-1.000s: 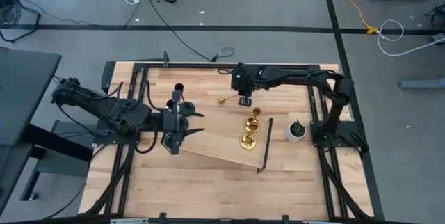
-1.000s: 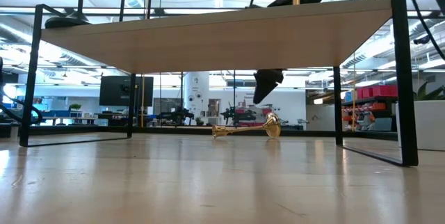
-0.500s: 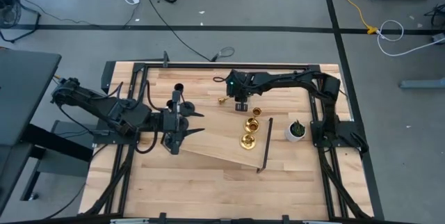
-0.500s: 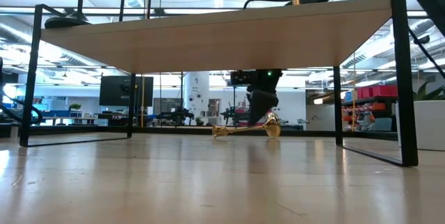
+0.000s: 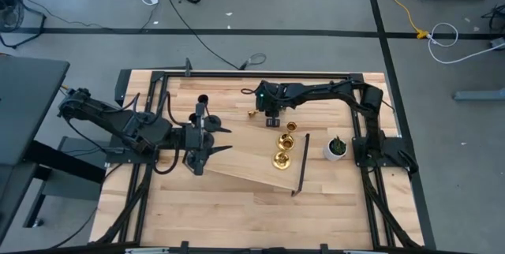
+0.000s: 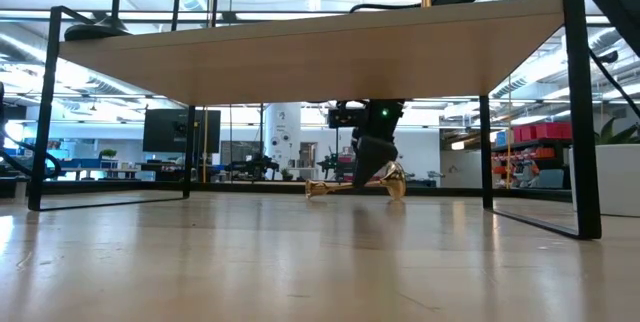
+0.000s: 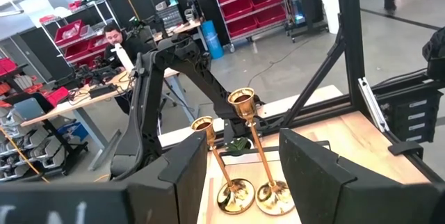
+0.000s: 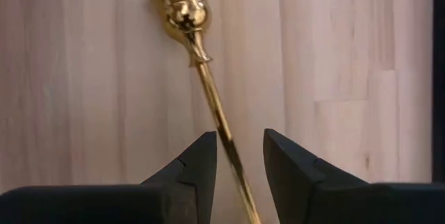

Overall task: Pick & Place candle stick holders
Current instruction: Put the gold candle holder on the shelf aligned with the other gold candle holder

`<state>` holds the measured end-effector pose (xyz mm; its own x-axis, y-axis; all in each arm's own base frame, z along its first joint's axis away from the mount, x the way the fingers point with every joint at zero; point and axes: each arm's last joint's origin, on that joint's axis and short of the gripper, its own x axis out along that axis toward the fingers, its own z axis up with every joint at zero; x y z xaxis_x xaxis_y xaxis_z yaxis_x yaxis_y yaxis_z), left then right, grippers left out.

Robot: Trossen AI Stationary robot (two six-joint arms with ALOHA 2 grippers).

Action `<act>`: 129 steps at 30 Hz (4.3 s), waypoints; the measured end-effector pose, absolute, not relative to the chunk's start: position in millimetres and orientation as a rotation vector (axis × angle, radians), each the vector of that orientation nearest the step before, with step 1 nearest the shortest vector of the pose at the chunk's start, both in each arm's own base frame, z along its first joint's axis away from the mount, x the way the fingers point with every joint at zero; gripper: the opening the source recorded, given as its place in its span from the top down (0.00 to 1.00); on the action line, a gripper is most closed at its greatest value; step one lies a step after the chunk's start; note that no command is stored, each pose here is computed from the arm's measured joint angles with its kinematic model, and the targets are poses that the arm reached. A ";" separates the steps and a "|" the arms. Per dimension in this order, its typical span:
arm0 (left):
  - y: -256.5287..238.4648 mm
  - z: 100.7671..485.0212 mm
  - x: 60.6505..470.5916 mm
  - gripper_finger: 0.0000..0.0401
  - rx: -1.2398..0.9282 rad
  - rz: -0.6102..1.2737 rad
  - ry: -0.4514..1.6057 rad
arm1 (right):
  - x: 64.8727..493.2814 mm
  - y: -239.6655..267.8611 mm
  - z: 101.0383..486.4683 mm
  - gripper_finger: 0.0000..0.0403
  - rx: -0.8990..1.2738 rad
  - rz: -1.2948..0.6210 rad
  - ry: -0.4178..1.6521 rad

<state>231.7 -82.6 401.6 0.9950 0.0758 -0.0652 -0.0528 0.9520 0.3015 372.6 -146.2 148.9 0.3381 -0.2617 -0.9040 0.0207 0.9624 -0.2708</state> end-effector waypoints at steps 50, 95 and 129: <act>-82.6 400.3 231.6 0.55 0.311 0.063 0.089 | 383.2 -147.8 124.9 0.73 -0.195 -0.159 1.183; -82.5 398.0 231.3 0.55 0.321 0.060 0.112 | 327.0 -106.9 321.8 0.99 -0.182 -0.341 0.639; -82.4 397.5 231.2 0.55 0.323 0.060 0.117 | 205.4 92.8 454.5 0.99 -0.271 0.042 -0.109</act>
<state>231.2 -82.4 397.5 0.9915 0.0774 -0.1050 -0.0401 0.9466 0.3199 205.4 92.8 454.5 0.9932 0.0564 0.1014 -0.0272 0.9627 -0.2691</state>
